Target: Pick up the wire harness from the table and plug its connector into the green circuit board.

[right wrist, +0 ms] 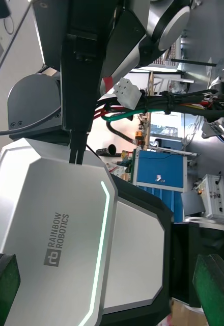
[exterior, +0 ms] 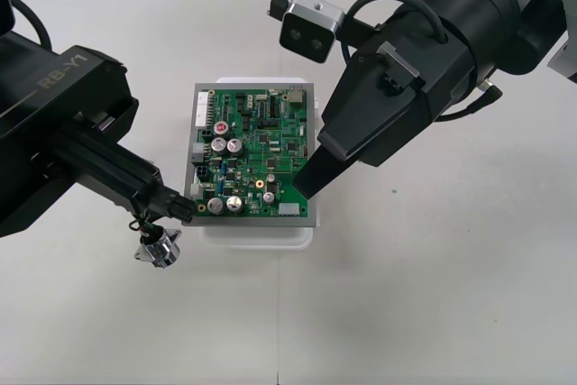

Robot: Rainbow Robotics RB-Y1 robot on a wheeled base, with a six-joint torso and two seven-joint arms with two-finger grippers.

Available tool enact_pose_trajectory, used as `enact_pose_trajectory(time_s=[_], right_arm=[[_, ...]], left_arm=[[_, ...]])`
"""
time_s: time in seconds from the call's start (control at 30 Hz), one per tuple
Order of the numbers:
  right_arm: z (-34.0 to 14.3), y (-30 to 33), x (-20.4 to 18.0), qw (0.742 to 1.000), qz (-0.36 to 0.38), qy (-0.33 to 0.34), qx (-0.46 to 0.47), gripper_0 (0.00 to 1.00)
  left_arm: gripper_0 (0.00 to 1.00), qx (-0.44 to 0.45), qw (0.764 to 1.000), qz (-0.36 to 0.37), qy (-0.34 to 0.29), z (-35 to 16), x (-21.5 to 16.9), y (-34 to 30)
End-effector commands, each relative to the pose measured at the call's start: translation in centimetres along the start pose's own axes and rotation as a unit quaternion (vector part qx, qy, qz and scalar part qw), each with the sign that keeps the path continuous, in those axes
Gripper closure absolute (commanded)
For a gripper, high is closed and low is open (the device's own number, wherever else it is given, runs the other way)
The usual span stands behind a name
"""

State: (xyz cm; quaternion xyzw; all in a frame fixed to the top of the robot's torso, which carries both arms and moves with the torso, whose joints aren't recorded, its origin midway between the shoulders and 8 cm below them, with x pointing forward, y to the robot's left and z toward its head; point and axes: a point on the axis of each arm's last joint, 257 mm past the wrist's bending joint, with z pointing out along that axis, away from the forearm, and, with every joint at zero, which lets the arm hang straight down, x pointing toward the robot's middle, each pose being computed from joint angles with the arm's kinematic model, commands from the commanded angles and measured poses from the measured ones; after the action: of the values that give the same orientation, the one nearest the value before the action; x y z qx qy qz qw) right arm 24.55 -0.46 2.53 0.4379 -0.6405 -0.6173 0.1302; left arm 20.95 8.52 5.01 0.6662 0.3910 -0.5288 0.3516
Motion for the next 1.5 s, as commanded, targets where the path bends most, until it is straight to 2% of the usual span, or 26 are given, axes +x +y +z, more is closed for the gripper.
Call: enact_pose_trajectory(time_s=[0.03,0.43,0.7,0.9,1.23,1.5], right_arm=[[-1.4,0.3,-0.6,0.996,-0.076,-0.016,0.034,0.00],[-2.8,-0.9,0.5,0.989,-0.131,-0.041,0.050,0.00],[-3.7,-1.8,0.6,0.975,-0.183,-0.039,0.121,0.00],[-4.3,-3.1,0.8,0.961,-0.216,-0.035,0.168,0.00],[-5.3,-6.4,1.6,0.918,-0.274,-0.005,0.288,0.00],[-6.2,-8.5,1.2,0.891,-0.285,0.012,0.354,0.00]], left_arm=[[1.00,0.006,1.000,0.011,0.017,-1.9,1.0,-1.6],[1.00,-0.048,0.999,-0.002,-0.022,-4.9,1.7,-0.5],[1.00,-0.068,0.997,0.022,-0.034,-5.6,3.4,-0.6],[1.00,-0.085,0.995,0.009,-0.049,-6.3,4.5,-0.3],[1.00,-0.156,0.986,0.035,-0.044,-10.2,7.3,2.7],[1.00,-0.188,0.981,0.039,-0.035,-12.3,8.1,4.6]])
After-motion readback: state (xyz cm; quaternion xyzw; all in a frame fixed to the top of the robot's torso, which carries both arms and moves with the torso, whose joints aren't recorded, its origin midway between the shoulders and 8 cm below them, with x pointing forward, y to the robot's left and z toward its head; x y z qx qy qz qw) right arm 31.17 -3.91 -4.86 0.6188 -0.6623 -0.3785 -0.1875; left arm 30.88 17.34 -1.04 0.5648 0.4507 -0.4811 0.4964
